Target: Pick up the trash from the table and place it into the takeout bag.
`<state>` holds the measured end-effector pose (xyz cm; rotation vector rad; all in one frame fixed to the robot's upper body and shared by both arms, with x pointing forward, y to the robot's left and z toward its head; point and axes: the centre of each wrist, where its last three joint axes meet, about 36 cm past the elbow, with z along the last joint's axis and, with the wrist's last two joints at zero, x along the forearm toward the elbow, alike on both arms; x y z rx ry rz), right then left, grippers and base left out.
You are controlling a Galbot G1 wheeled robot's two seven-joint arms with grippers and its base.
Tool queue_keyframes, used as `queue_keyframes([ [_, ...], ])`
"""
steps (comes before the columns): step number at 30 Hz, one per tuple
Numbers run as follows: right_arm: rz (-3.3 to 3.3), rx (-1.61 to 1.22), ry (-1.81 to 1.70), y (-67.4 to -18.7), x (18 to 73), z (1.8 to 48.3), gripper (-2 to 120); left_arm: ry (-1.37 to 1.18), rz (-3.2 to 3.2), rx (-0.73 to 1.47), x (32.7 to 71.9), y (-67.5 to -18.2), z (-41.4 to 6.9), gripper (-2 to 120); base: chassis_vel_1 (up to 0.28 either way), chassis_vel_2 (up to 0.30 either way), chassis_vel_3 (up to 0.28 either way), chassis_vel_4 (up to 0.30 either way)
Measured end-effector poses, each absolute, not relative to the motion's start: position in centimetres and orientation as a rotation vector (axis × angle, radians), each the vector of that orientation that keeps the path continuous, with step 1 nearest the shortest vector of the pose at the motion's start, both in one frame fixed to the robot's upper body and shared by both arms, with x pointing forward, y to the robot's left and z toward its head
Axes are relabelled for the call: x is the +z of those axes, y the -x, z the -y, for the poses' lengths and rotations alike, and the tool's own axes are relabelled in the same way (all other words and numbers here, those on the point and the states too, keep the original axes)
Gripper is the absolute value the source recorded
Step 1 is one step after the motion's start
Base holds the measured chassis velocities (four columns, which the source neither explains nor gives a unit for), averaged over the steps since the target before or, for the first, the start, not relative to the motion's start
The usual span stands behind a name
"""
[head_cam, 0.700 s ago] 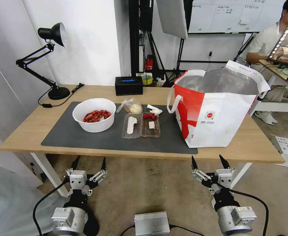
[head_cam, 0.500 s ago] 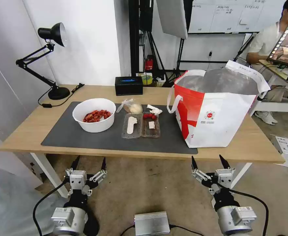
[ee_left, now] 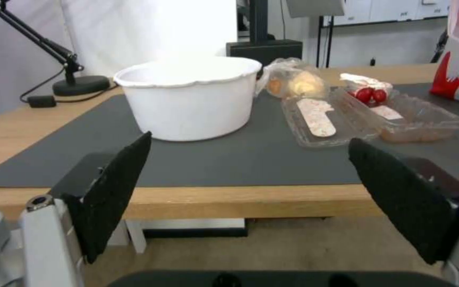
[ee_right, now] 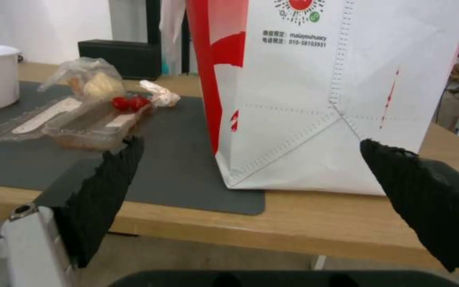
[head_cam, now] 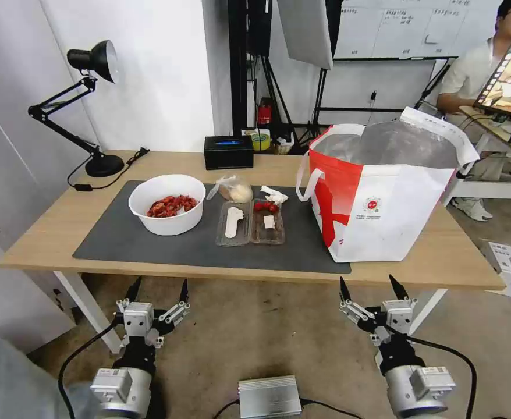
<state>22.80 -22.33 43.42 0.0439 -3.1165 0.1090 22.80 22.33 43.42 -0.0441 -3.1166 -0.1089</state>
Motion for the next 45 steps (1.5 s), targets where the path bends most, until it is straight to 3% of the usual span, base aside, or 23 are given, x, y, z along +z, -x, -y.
queue_keyframes([
  [45, 3.117, 0.109, -0.044, -22.80, 43.42, 22.33, 100, 0.044, 3.117, -0.109, 43.42, -22.80, -22.33, 100, 0.000, 0.000, 0.000, 0.000],
])
